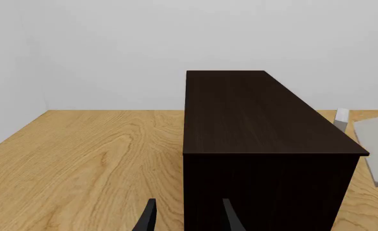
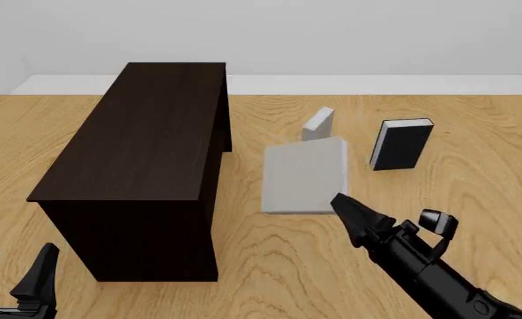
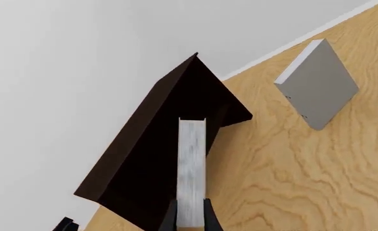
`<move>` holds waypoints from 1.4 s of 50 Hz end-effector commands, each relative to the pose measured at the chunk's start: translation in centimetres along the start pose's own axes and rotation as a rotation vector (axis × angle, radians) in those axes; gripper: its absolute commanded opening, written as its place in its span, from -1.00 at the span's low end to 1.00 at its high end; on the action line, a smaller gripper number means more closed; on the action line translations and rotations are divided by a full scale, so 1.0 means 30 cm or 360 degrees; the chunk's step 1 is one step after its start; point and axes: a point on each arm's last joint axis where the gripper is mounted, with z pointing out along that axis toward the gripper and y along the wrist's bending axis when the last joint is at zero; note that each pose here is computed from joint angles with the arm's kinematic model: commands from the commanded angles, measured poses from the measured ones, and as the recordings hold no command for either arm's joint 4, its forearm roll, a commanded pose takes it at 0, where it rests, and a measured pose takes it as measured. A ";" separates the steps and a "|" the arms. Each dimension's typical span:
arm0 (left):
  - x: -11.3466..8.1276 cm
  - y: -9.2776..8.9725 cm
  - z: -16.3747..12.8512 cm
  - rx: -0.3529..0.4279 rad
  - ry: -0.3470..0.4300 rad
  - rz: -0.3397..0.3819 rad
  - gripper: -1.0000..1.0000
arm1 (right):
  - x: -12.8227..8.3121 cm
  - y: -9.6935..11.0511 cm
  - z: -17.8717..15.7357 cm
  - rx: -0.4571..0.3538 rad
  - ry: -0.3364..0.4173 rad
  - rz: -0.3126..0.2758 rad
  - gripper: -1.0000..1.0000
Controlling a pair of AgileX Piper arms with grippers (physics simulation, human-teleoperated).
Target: Pick up the book on the right and place it under the cabinet shelf.
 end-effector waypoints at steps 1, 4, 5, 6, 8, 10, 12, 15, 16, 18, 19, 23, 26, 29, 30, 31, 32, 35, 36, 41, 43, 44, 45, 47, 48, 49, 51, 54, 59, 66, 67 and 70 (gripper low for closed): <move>0.000 0.000 0.000 0.0000 0.0000 0.0000 1.00 | 0.011 -0.014 -0.004 -0.0069 -0.0069 0.0090 -1.00; 0.000 0.000 0.000 0.0000 0.0000 0.0000 1.00 | 0.025 -0.024 0.003 -0.0076 -0.0066 0.0107 -1.00; 0.000 0.000 0.000 0.0000 0.0000 0.0000 1.00 | 0.028 -0.024 0.005 -0.0079 -0.0064 0.0108 -1.00; 0.000 0.000 0.000 0.0000 0.0000 0.0000 1.00 | 0.031 -0.024 0.006 -0.0084 -0.0062 0.0112 -1.00; 0.000 0.000 0.000 0.0000 0.0000 0.0000 1.00 | 0.032 -0.026 0.007 -0.0089 -0.0067 0.0123 -1.00; 0.000 0.000 0.000 0.0000 0.0000 0.0000 1.00 | 0.027 -0.026 0.008 -0.0088 -0.0077 0.0127 -1.00; 0.000 0.000 0.000 0.0000 0.0000 0.0000 1.00 | 0.036 -0.038 0.010 -0.0090 -0.0089 0.0147 -1.00; 0.000 0.000 0.000 0.0000 0.0000 0.0000 1.00 | 0.033 -0.040 0.012 -0.0095 -0.0101 0.0163 -1.00; 0.000 0.000 0.000 0.0000 0.0000 0.0000 1.00 | 0.031 -0.039 0.012 -0.0099 -0.0106 0.0173 -1.00; 0.000 0.000 0.000 0.0000 0.0000 0.0000 1.00 | 0.030 -0.041 0.018 -0.0093 -0.0109 0.0184 -1.00; 0.000 0.000 0.000 0.0000 0.0000 0.0000 1.00 | 0.030 -0.040 0.019 -0.0096 -0.0108 0.0186 -1.00; 0.000 0.000 0.000 0.0000 0.0000 0.0000 1.00 | 0.024 -0.044 0.030 -0.0089 -0.0122 0.0200 -1.00; 0.000 0.000 0.000 0.0000 0.0000 0.0000 1.00 | 0.020 -0.044 0.035 -0.0088 -0.0130 0.0209 -1.00; 0.000 0.000 0.000 0.0000 0.0000 0.0000 1.00 | 0.016 -0.046 0.045 -0.0085 -0.0138 0.0222 -1.00; 0.000 0.000 0.000 0.0000 0.0000 0.0000 1.00 | 0.014 -0.048 0.050 -0.0081 -0.0144 0.0227 -1.00; 0.000 0.000 0.000 0.0000 0.0000 0.0000 1.00 | 0.013 -0.047 0.050 -0.0083 -0.0145 0.0232 -1.00; 0.000 0.000 0.000 0.0000 0.0000 0.0000 1.00 | 0.011 -0.051 0.056 -0.0075 -0.0149 0.0232 -1.00; 0.000 0.000 0.000 0.0000 0.0000 0.0000 1.00 | 0.005 -0.054 0.062 -0.0070 -0.0162 0.0240 -1.00; 0.000 0.000 0.000 0.0000 0.0000 0.0000 1.00 | 0.002 -0.055 0.064 -0.0068 -0.0168 0.0243 -1.00; 0.000 0.000 0.000 0.0000 0.0000 0.0000 1.00 | -0.008 -0.069 0.082 -0.0041 -0.0191 0.0243 -1.00; 0.000 0.000 0.000 0.0000 0.0000 0.0000 1.00 | -0.010 -0.073 0.087 -0.0033 -0.0196 0.0248 -1.00; 0.000 0.000 0.000 0.0000 0.0000 0.0000 1.00 | -0.012 -0.076 0.092 -0.0029 -0.0200 0.0253 -1.00; 0.000 0.000 0.000 0.0000 0.0000 0.0000 1.00 | -0.013 -0.076 0.093 -0.0028 -0.0201 0.0256 -1.00; 0.000 0.000 0.000 0.0000 0.0000 0.0000 1.00 | -0.013 -0.084 0.105 -0.0015 -0.0202 0.0265 -1.00; 0.000 0.000 0.000 0.0000 0.0000 0.0000 1.00 | -0.013 -0.086 0.112 -0.0012 -0.0201 0.0270 -1.00; 0.000 0.000 0.000 0.0000 0.0000 0.0000 1.00 | -0.012 -0.087 0.115 -0.0010 -0.0200 0.0275 -1.00; 0.000 0.000 0.000 0.0000 0.0000 0.0000 1.00 | -0.012 -0.091 0.123 -0.0006 -0.0200 0.0287 -1.00; 0.000 0.000 0.000 0.0000 0.0000 0.0000 1.00 | -0.004 -0.095 0.144 0.0000 -0.0182 0.0297 -1.00; 0.000 0.000 0.000 0.0000 0.0000 0.0000 1.00 | 0.007 -0.103 0.173 0.0009 -0.0163 0.0307 -1.00; 0.000 0.000 0.000 0.0000 0.0000 0.0000 1.00 | 0.013 -0.106 0.205 0.0005 -0.0154 0.0323 -1.00; 0.000 0.000 0.000 0.0000 0.0000 0.0000 1.00 | 0.013 -0.107 0.209 0.0006 -0.0155 0.0328 -1.00; 0.000 0.000 0.000 0.0000 0.0000 0.0000 1.00 | 0.013 -0.113 0.223 0.0012 -0.0156 0.0331 -1.00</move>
